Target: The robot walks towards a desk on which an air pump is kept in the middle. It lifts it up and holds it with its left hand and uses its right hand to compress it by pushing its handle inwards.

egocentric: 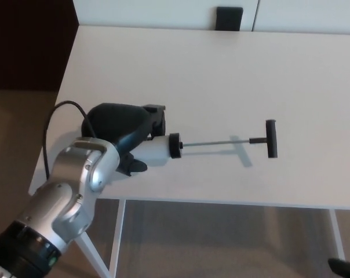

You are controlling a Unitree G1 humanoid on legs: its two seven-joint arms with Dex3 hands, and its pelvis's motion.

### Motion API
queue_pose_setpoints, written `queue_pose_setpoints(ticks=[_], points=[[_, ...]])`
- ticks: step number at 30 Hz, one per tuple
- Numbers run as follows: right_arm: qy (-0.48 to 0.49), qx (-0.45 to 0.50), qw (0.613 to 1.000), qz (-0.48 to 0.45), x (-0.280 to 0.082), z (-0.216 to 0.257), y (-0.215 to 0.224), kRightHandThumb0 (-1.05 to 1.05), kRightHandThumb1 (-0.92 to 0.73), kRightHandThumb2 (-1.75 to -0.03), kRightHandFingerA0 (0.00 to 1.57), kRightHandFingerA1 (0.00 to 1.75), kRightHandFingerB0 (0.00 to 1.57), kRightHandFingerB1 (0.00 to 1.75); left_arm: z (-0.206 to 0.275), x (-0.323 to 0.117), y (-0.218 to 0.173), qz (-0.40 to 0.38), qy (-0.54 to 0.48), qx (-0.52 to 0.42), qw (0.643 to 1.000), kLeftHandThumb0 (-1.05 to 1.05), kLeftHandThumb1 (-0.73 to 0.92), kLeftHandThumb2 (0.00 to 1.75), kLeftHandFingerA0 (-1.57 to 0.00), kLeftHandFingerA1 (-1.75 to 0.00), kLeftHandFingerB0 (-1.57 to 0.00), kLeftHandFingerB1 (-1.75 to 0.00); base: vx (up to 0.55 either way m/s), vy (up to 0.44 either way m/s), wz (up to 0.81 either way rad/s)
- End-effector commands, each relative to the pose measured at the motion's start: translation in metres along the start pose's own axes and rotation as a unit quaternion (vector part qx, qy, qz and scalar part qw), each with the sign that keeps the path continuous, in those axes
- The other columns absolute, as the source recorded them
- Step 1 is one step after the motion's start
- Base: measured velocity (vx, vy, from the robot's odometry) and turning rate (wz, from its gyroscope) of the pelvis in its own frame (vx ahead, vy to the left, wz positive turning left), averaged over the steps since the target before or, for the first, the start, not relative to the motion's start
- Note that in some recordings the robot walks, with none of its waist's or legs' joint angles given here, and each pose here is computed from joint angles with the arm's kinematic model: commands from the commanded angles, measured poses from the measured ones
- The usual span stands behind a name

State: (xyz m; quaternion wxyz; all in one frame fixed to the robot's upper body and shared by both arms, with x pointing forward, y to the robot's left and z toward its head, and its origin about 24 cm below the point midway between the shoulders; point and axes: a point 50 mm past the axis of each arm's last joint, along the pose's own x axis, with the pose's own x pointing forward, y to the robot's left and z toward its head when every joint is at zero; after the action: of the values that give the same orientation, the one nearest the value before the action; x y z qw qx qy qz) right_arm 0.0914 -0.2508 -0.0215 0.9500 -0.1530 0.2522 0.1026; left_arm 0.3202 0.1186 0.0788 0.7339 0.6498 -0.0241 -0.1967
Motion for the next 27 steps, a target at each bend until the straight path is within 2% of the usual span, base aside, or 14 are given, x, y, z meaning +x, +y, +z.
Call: queue_pose_setpoints(ticks=[1, 2, 5, 6, 8, 9, 11, 13, 15, 16, 18, 19, 22, 27], points=[[-0.130, 0.057, 0.989, 0.033, -0.113, 0.059, 0.013, -0.73, -0.81, -0.65, 0.29, 0.33, 0.23, 0.30, -0.018, -0.014, 0.024, 0.006, -0.030, -0.024, 0.999, -0.19, 0.73, 0.54, -0.59, -1.75, -0.42, -1.55, 0.00, 0.000, 0.00], [-0.137, 0.057, 0.988, 0.035, -0.122, 0.065, 0.014, -0.73, -0.80, -0.64, 0.29, 0.33, 0.24, 0.30, -0.019, -0.014, 0.025, 0.006, -0.029, -0.023, 0.999, -0.20, 0.71, 0.53, -0.69, -1.73, -0.62, -1.35, 0.00, 0.000, 0.00], [-0.175, 0.038, 0.983, 0.052, -0.141, 0.081, 0.015, -0.71, -0.82, -0.64, 0.29, 0.34, 0.23, 0.30, -0.020, -0.015, 0.027, 0.010, -0.026, -0.031, 0.999, -0.21, 0.72, 0.54, -0.65, -1.75, -0.59, -1.32, 0.00, 0.000, 0.00], [-0.226, 0.035, 0.972, 0.057, -0.146, 0.090, 0.014, -0.67, -0.79, -0.64, 0.35, 0.37, 0.26, 0.31, -0.022, -0.015, 0.029, 0.012, -0.025, -0.032, 0.999, -0.15, 0.69, 0.51, -0.71, -1.73, -0.53, -1.47, 0.00, 0.000, 0.00], [-0.283, 0.033, 0.957, 0.060, -0.151, 0.100, 0.011, -0.67, -0.79, -0.64, 0.35, 0.37, 0.26, 0.31, -0.025, -0.014, 0.032, 0.014, -0.024, -0.032, 0.999, -0.15, 0.69, 0.51, -0.71, -1.73, -0.53, -1.47, 0.00, 0.000, 0.00], [-0.348, 0.026, 0.937, 0.028, -0.150, 0.111, 0.005, -0.67, -0.80, -0.64, 0.34, 0.40, 0.25, 0.32, -0.028, -0.015, 0.037, 0.007, -0.022, -0.064, 0.998, -0.11, 0.80, 0.56, -0.70, -1.73, -0.50, -1.55, 0.00, 0.000, 0.00], [-0.371, 0.025, 0.928, 0.015, -0.149, 0.116, 0.002, -0.67, -0.80, -0.64, 0.34, 0.40, 0.25, 0.32, -0.030, -0.015, 0.039, 0.003, -0.022, -0.078, 0.997, -0.11, 0.80, 0.56, -0.70, -1.73, -0.50, -1.55, 0.00, 0.000, 0.00], [-0.422, 0.016, 0.906, -0.036, -0.147, 0.125, -0.005, -0.63, -0.82, -0.63, 0.34, 0.43, 0.23, 0.35, -0.031, -0.016, 0.042, 0.004, -0.026, -0.104, 0.994, -0.10, 0.88, 0.58, -0.66, -1.73, -0.49, -1.57, 0.00, 0.000, 0.00], [-0.490, -0.009, 0.866, -0.100, -0.144, 0.150, -0.013, -0.69, -0.85, -0.65, 0.28, 0.41, 0.23, 0.34, -0.030, -0.018, 0.045, 0.004, -0.035, -0.125, 0.991, -0.13, 0.86, 0.56, -0.69, -1.74, -0.49, -1.59, 0.00, 0.000, 0.00], [-0.515, -0.024, 0.848, -0.125, -0.142, 0.163, -0.016, -0.73, -0.86, -0.66, 0.21, 0.35, 0.18, 0.29, -0.029, -0.019, 0.047, 0.005, -0.040, -0.128, 0.991, -0.08, 0.86, 0.57, -0.64, -1.71, -0.49, -1.58, 0.00, 0.000, 0.00], [-0.537, -0.038, 0.830, -0.149, -0.141, 0.175, -0.017, -0.73, -0.86, -0.66, 0.21, 0.35, 0.18, 0.29, -0.028, -0.019, 0.049, 0.006, -0.046, -0.129, 0.991, -0.08, 0.86, 0.57, -0.64, -1.71, -0.49, -1.58, 0.00, 0.000, 0.00], [-0.558, -0.043, 0.813, -0.165, -0.137, 0.186, -0.021, -0.72, -0.67, -1.05, 0.03, 0.35, 0.02, 0.33, -0.025, -0.021, 0.049, 0.006, -0.054, -0.128, 0.990, -0.15, 0.85, 0.65, -0.62, -1.69, -0.53, -1.57, 0.00, 0.000, 0.00], [-0.600, -0.046, 0.774, -0.195, -0.122, 0.212, -0.034, -0.72, -0.67, -1.05, 0.03, 0.40, 0.02, 0.30, -0.019, -0.024, 0.051, 0.009, -0.072, -0.121, 0.990, -0.12, 0.79, 0.62, -0.62, -1.72, -0.49, -1.59, 0.00, 0.000, 0.00], [-0.618, -0.025, 0.760, -0.200, -0.095, 0.239, -0.053, -0.77, -0.68, -1.05, 0.02, 0.42, 0.01, 0.27, -0.013, -0.029, 0.054, 0.008, -0.082, -0.107, 0.991, -0.10, 0.78, 0.65, -0.64, -1.75, -0.55, -1.57, 0.00, 0.000, 0.00]])
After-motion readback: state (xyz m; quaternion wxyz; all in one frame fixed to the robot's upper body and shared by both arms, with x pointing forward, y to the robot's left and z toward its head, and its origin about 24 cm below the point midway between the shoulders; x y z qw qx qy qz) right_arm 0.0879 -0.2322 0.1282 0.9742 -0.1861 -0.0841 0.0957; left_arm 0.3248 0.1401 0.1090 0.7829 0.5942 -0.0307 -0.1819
